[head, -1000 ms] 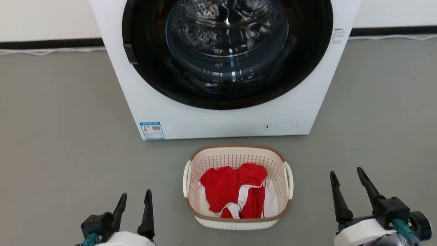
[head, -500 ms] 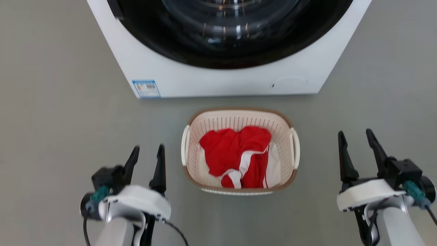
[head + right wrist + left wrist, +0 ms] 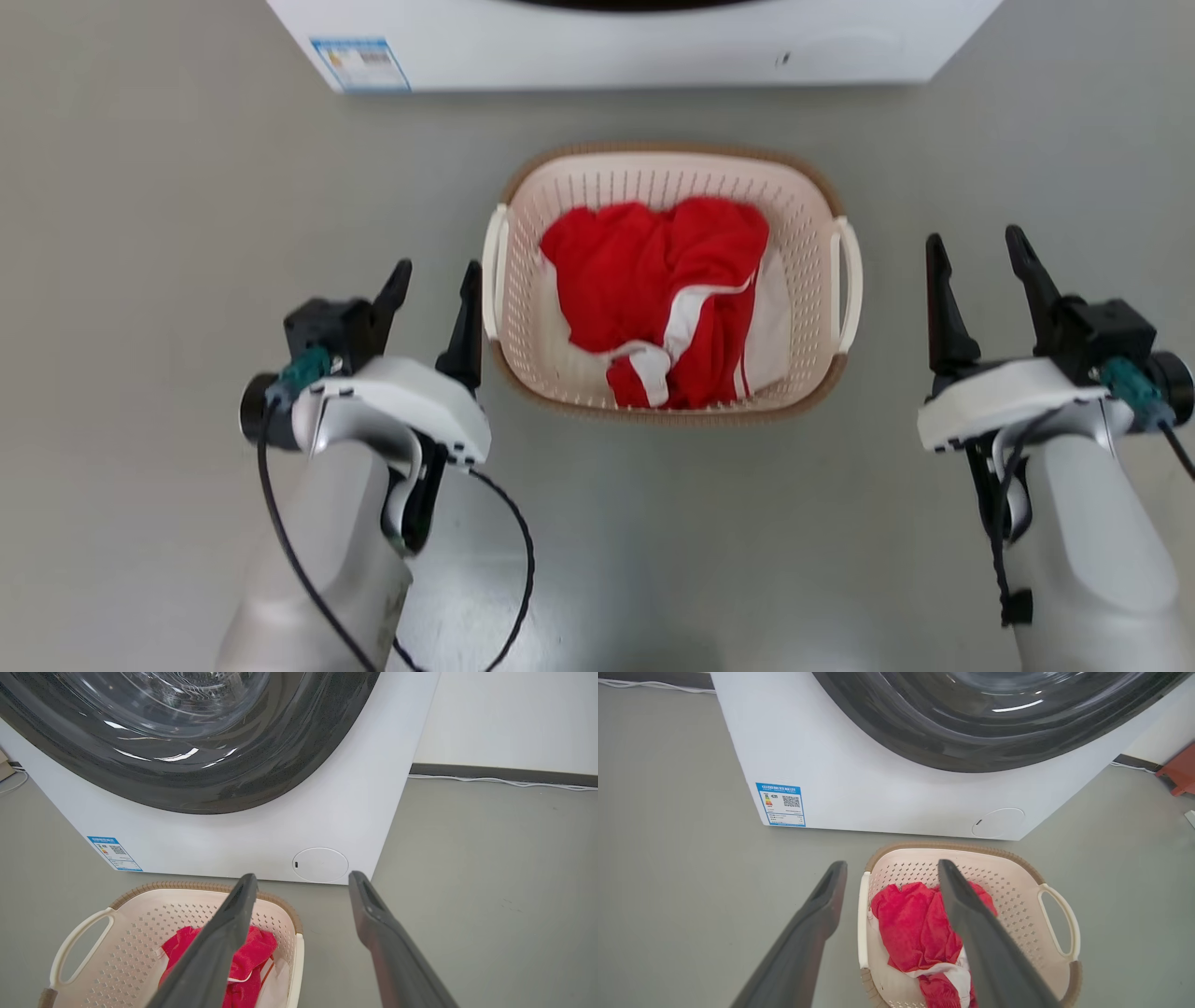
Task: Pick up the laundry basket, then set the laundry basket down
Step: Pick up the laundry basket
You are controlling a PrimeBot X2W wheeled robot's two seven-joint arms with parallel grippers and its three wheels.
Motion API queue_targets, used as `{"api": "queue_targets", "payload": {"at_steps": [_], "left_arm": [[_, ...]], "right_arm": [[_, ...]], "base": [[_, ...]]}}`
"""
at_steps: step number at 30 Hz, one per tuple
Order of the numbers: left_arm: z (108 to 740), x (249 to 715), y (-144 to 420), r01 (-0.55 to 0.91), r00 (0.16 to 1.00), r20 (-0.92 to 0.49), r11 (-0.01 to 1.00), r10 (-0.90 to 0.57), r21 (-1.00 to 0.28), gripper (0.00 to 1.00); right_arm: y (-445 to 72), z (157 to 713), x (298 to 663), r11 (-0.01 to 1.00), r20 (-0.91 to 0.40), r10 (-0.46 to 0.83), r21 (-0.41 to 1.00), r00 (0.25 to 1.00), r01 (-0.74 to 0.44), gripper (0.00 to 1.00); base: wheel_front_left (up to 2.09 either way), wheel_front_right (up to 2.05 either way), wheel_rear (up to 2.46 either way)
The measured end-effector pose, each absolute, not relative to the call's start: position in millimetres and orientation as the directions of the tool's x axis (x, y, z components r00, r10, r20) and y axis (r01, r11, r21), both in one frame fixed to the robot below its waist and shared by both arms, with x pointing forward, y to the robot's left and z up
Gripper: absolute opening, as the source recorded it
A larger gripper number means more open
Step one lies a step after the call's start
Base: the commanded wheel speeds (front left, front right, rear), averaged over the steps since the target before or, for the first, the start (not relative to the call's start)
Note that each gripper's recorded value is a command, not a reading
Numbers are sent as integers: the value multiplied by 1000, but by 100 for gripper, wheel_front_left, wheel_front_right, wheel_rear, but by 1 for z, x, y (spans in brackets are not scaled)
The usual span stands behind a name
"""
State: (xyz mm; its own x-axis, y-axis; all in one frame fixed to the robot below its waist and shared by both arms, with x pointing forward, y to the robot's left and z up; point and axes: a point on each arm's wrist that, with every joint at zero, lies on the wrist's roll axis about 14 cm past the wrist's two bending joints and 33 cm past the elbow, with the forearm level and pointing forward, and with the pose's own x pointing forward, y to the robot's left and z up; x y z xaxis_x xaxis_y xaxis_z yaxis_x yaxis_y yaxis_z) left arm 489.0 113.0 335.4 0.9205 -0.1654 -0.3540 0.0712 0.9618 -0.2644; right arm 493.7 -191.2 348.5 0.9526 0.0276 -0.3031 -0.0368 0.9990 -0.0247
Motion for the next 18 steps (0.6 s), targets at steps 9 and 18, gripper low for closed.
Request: {"api": "queue_targets", "payload": {"at_steps": [9, 18], "left_arm": [[273, 510, 103, 78, 857, -476, 963, -198, -259, 100], [225, 516, 96, 92, 800, -559, 965, -220, -247, 100]], "right_arm": [[-187, 285, 512, 997, -427, 41, -36, 903, -63, 100], [-183, 240, 521, 997, -498, 50, -24, 866, -71, 100]], "base": [[0, 0, 0], [0, 0, 0]]}}
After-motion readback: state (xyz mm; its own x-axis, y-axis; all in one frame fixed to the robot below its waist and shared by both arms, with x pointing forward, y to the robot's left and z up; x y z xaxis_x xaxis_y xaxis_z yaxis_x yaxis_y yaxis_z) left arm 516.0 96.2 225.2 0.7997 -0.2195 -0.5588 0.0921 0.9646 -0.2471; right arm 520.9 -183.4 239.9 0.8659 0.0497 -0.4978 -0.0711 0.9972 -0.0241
